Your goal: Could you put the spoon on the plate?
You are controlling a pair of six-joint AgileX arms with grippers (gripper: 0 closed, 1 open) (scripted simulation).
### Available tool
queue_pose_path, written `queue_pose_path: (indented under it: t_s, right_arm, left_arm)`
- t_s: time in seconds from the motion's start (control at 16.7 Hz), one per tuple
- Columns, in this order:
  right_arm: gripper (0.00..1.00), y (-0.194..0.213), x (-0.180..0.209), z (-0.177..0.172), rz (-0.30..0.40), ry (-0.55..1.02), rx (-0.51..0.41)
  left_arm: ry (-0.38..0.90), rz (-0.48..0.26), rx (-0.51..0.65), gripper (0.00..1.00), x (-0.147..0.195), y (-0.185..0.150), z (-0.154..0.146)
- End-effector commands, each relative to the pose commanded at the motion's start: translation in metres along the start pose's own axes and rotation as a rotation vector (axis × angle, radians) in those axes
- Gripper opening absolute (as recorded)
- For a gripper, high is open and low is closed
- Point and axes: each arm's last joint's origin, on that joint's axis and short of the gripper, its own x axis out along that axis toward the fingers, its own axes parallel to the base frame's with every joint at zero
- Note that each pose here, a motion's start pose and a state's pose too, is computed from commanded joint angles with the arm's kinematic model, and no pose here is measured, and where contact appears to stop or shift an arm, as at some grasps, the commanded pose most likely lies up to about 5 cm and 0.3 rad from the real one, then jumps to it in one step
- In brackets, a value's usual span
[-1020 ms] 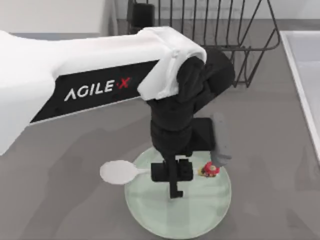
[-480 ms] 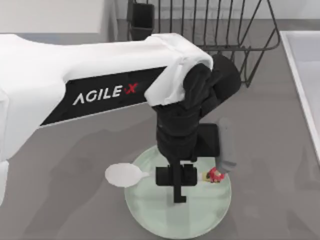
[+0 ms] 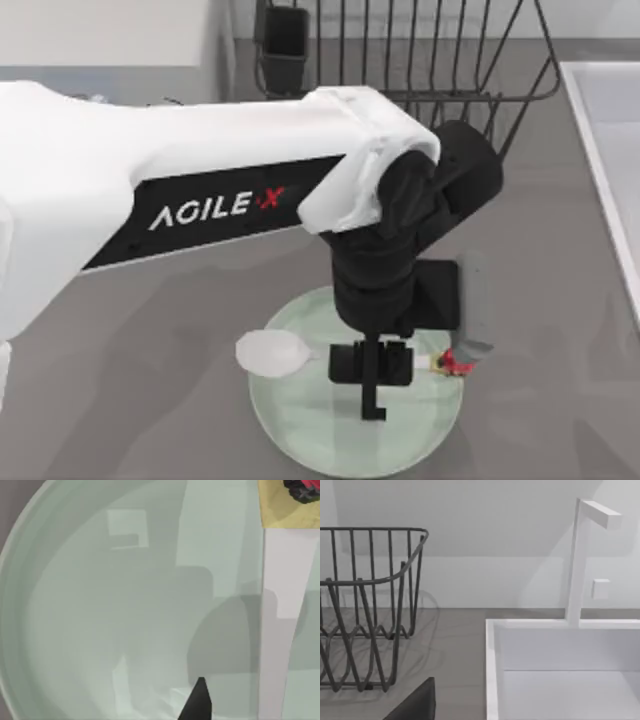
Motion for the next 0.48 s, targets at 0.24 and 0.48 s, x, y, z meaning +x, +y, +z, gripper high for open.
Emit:
queue_pose_path:
  t_s: [0.24, 0.48]
  right_arm:
    - [1.0, 0.0, 0.0, 0.0, 0.0, 0.0, 0.0]
    - [1.0, 0.0, 0.0, 0.0, 0.0, 0.0, 0.0]
  left_arm:
    - [-0.018, 0.051, -0.006, 0.0, -0.002, 0.004, 0.001]
    - [-0.024, 0.091, -0.03, 0.0, -0.003, 0.011, 0.0]
